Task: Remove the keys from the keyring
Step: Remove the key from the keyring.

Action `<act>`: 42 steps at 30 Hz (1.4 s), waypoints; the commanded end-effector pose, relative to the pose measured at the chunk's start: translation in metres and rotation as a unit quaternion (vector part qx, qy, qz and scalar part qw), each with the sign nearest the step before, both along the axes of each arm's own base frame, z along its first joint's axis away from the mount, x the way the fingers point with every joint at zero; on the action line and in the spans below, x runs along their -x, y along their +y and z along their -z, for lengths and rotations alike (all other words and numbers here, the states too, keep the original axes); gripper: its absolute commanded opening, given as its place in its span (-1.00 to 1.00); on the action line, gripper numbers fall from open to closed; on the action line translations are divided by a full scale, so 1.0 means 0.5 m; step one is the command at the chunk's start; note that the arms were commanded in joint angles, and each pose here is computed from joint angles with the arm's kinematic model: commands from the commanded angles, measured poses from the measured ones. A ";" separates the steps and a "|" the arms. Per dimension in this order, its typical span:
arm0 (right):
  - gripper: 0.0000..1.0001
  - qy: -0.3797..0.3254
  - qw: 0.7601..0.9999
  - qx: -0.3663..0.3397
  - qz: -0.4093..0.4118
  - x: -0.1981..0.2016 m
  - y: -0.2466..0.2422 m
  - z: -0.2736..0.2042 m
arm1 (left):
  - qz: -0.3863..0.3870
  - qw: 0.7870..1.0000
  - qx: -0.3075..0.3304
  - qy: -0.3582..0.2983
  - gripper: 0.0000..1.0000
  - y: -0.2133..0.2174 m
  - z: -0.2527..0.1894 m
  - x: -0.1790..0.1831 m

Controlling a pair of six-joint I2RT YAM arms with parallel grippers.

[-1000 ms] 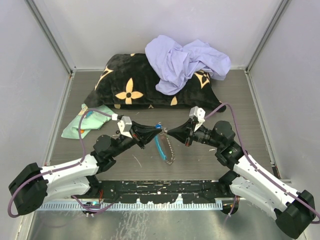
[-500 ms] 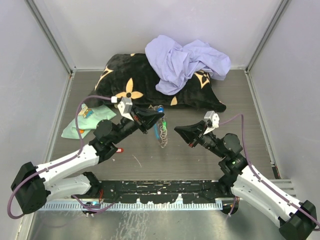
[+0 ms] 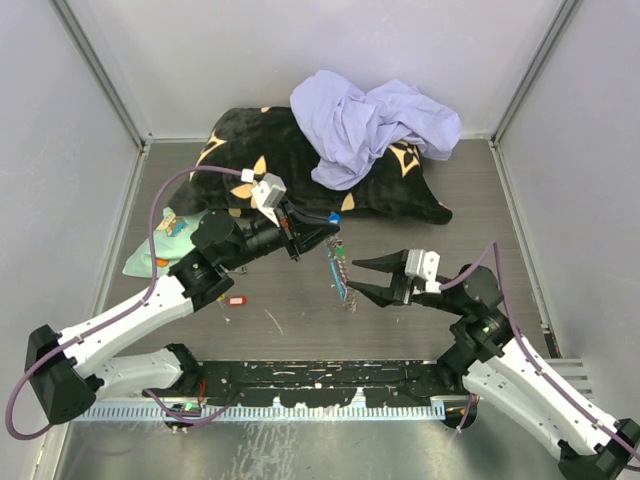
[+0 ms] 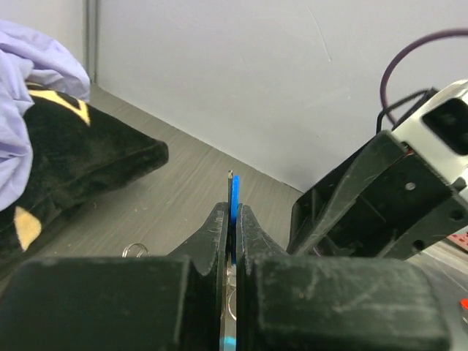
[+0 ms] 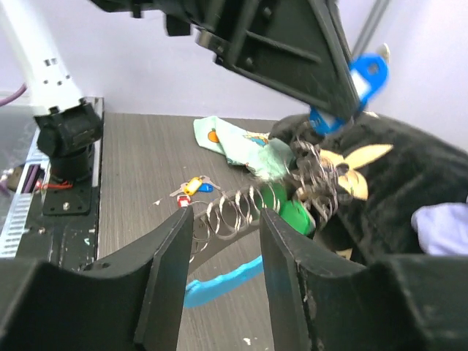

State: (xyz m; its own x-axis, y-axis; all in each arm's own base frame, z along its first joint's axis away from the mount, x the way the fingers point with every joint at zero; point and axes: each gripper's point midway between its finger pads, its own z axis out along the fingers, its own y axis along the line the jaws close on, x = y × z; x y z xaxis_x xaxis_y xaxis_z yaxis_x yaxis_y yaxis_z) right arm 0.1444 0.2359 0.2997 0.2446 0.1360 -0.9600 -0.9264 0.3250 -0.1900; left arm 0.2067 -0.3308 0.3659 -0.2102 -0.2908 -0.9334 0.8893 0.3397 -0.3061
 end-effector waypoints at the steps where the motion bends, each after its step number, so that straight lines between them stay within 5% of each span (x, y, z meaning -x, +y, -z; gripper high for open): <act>1: -0.01 -0.037 0.993 0.088 -0.070 0.045 0.010 0.006 | 0.040 0.999 0.009 -0.035 -1.00 -0.011 -0.059 0.024; 12: 0.07 0.081 0.968 0.232 -0.052 -0.019 -0.017 0.004 | 0.043 0.998 0.008 -0.042 -1.00 -0.009 -0.023 0.022; 22: 0.13 0.191 0.953 0.178 -0.151 -0.002 -0.026 -0.083 | 0.069 0.996 0.043 -0.040 -1.00 0.005 -0.020 0.022; 29: 0.14 0.230 0.940 0.233 -0.096 -0.052 -0.060 -0.036 | 0.081 0.995 0.059 -0.023 -1.00 0.005 -0.012 0.025; 42: -0.13 0.176 0.938 0.156 -0.255 -0.015 -0.002 -0.007 | 0.121 0.990 0.073 0.013 -1.00 -0.025 -0.010 0.025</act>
State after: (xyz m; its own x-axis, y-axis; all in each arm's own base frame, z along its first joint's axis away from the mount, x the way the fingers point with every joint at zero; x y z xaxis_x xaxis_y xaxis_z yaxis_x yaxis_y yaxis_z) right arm 0.1629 0.2247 0.2910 -0.2040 -0.2352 -0.9503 -0.9724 -0.0633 0.2244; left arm 0.2004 -0.3443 0.3254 -0.3792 -0.2673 -0.8858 0.8927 0.1462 -0.4263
